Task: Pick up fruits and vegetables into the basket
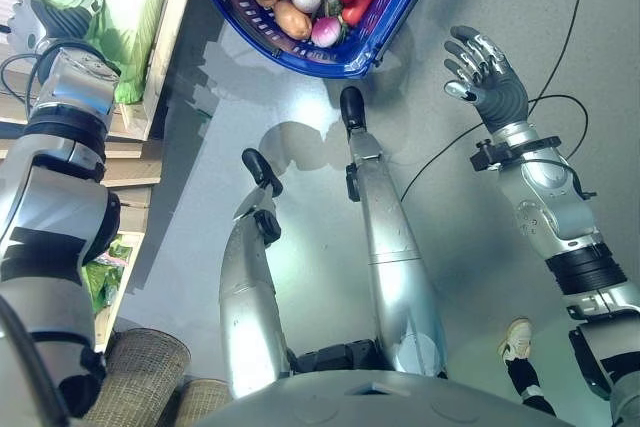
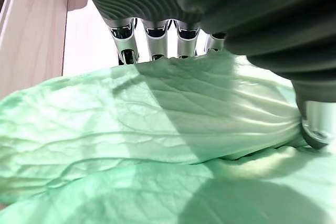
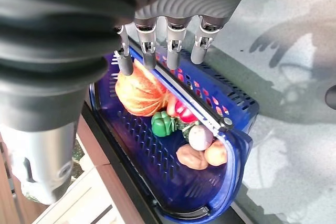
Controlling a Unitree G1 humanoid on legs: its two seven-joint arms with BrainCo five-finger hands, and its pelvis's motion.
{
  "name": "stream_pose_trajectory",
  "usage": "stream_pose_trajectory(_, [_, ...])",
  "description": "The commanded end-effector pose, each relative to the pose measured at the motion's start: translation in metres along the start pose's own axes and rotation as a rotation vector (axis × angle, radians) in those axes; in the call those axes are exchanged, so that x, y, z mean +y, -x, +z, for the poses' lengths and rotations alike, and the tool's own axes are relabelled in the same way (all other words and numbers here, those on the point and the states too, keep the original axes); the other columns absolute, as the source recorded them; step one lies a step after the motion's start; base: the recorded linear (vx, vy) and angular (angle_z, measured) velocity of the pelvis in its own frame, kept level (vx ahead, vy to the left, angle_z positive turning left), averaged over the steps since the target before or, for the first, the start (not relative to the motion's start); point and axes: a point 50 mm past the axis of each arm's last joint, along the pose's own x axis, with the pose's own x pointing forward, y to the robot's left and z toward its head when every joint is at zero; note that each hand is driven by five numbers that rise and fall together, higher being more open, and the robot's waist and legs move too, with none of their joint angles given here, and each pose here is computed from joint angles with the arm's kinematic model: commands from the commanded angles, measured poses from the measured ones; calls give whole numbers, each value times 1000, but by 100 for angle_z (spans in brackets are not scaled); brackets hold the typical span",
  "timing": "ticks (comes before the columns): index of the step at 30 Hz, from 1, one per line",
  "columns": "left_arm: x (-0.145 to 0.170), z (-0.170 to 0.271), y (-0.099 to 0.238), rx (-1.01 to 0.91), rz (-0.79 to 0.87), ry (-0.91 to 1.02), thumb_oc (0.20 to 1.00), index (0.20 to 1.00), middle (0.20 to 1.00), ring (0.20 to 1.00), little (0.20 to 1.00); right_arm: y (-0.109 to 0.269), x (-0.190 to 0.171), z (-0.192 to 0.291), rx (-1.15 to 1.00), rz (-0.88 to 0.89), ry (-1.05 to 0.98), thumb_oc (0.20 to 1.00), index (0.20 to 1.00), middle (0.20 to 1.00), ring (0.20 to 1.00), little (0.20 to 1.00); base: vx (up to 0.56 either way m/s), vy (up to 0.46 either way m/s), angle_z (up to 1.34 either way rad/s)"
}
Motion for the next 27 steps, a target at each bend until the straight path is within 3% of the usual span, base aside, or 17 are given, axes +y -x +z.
stream_pose_trajectory(1, [-25, -49, 10, 97, -80, -18, 200, 200, 200, 200, 200, 10, 12, 12, -103, 42, -21, 1000, 1000, 1000, 1000, 1000, -26, -32, 1])
stream_pose_trajectory(16, [-46, -72, 40, -54, -132, 300, 200, 200, 200, 200, 200, 23, 23, 27, -203, 47, 28, 1000, 1000, 1000, 1000, 1000, -31, -32, 6])
stream_pose_trajectory(27, [-43, -75, 60, -219, -84, 304, 200, 200, 200, 200, 200, 22, 30, 37, -239, 70, 54, 1000, 1000, 1000, 1000, 1000, -17, -50, 10])
